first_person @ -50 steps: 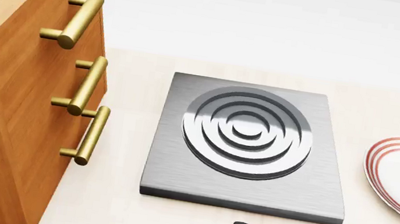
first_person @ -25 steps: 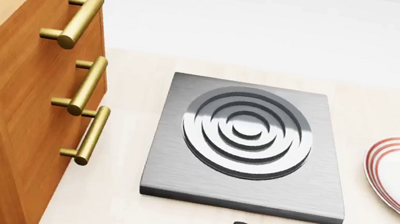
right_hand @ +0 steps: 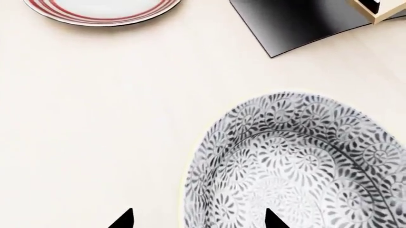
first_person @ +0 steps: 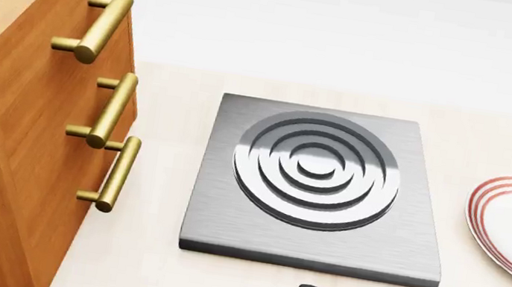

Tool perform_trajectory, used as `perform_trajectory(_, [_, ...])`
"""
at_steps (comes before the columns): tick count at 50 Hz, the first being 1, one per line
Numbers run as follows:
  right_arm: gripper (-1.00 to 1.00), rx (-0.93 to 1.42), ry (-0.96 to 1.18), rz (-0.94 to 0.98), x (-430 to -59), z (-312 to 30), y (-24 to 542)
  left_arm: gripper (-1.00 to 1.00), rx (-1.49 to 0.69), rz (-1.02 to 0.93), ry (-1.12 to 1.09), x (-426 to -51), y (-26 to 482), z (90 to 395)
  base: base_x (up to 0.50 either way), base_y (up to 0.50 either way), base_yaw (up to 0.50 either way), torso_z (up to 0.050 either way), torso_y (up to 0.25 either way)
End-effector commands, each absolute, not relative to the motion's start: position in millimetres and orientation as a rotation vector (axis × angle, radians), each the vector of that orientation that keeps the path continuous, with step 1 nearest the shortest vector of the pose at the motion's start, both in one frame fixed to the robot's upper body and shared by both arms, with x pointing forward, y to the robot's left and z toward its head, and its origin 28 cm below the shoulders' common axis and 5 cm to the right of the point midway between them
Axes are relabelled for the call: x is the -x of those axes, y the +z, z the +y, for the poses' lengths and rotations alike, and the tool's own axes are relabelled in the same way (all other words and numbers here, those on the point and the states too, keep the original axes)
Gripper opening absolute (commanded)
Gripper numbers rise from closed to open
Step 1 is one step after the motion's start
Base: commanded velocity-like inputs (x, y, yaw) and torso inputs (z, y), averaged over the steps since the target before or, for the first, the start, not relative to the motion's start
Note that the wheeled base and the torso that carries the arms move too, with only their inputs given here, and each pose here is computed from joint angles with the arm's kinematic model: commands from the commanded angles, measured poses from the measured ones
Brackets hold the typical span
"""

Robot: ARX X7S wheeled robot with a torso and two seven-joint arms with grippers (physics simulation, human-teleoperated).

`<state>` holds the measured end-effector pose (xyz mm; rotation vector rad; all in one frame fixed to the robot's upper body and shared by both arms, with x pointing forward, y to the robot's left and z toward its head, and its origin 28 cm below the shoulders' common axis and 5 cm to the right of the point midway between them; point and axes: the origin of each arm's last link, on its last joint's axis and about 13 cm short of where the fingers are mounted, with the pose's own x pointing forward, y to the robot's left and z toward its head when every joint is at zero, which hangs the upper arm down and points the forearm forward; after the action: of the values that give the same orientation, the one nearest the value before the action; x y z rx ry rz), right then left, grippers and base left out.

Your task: Put the bowl on the stove.

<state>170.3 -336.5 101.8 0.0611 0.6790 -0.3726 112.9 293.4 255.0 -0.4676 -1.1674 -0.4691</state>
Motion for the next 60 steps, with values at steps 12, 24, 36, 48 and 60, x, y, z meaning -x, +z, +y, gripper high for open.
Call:
perform_trajectory(12, [-1.00,-0.046,-0.370,0.652,-160.5,-333.7,95.2,1.00,0.440,-1.187,-0.448,-112.0,253.4,295.4,0.00,0.00,0.00,0.000,0.000])
perform_trajectory(24, [-1.00,-0.041,-0.387,0.625,-146.6,-338.5,104.5,1.00,0.445,-1.187,-0.445,-112.8,252.9,295.8,0.00,0.00,0.00,0.000,0.000])
perform_trajectory(36, [-1.00,0.037,-0.300,0.493,-142.7,-342.3,158.9,1.00,0.450,-1.184,-0.445,-113.2,252.0,295.8,0.00,0.00,0.00,0.000,0.000])
perform_trajectory(48, [-1.00,0.138,-0.134,0.360,-160.8,-330.5,213.1,1.00,0.454,-1.184,-0.447,-113.5,251.5,295.6,0.00,0.00,0.00,0.000,0.000])
perform_trajectory(60, [-1.00,0.254,0.051,0.278,-209.4,-304.6,262.6,1.00,0.453,-1.183,-0.448,-113.7,251.2,295.4,0.00,0.00,0.00,0.000,0.000])
